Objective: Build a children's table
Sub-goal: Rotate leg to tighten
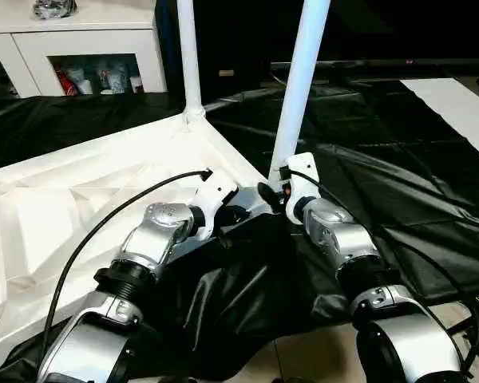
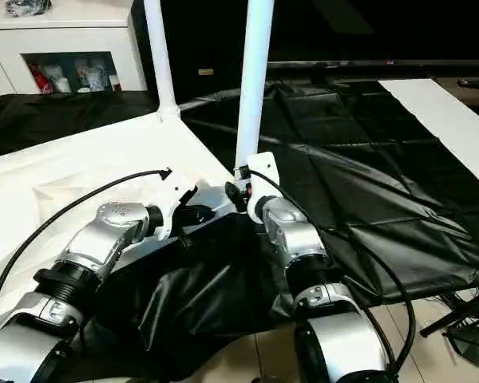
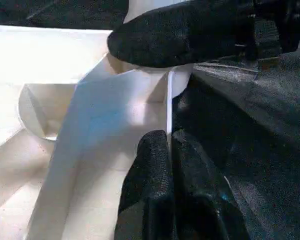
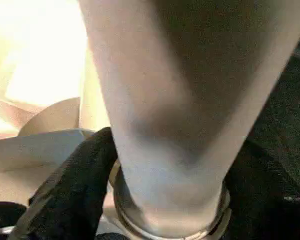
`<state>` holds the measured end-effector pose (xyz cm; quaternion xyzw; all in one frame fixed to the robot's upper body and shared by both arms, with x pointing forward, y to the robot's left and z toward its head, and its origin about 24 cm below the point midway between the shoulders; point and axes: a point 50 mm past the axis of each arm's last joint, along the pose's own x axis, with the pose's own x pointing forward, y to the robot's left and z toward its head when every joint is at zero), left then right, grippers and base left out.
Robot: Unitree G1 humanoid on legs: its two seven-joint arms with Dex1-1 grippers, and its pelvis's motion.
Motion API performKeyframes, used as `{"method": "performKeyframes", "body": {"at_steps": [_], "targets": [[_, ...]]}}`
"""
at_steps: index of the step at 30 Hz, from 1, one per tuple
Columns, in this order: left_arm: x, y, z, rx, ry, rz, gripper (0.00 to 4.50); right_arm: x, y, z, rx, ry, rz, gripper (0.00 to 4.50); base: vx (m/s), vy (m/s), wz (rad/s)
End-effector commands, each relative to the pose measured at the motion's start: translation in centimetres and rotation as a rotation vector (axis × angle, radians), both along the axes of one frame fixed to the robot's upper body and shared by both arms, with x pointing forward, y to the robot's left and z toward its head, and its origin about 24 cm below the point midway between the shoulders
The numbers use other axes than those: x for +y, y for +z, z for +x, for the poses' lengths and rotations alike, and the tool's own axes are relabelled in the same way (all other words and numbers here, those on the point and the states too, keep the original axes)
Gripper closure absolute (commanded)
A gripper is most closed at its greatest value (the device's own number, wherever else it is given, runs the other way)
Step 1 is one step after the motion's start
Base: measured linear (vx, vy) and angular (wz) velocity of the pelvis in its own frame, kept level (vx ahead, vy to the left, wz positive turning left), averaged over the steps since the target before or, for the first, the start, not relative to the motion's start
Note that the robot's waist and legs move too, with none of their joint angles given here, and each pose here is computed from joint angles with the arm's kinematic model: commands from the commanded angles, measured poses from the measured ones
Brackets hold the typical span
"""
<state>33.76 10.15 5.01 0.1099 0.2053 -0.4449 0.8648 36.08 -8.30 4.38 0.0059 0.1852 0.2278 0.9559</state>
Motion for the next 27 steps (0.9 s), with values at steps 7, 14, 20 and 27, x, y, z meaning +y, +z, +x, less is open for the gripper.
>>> {"method": "performKeyframes", "body": {"at_steps": [7, 14, 20, 27], "targets": [[0.7, 1.7, -0.7, -0.070, -0.127, -0.082, 4.50, -1.6, -0.2, -0.4, 0.015, 0.197, -0.043, 0.34, 0.000, 0.000, 0.00], [2.2, 1.9, -1.8, -0.040, -0.233, -0.091, 4.50, -3.7, 1.4, -1.7, -0.039, 0.483, -0.044, 0.06, 0.000, 0.000, 0.00], [3.1, 1.8, -3.3, 0.016, -0.349, -0.091, 4.50, -4.8, 1.7, -3.4, -0.033, 0.689, -0.055, 0.06, 0.000, 0.000, 0.00], [3.5, 1.6, -3.9, 0.053, -0.377, -0.087, 4.50, -4.2, 1.3, -3.8, 0.002, 0.725, -0.049, 0.32, 0.000, 0.000, 0.00]]}}
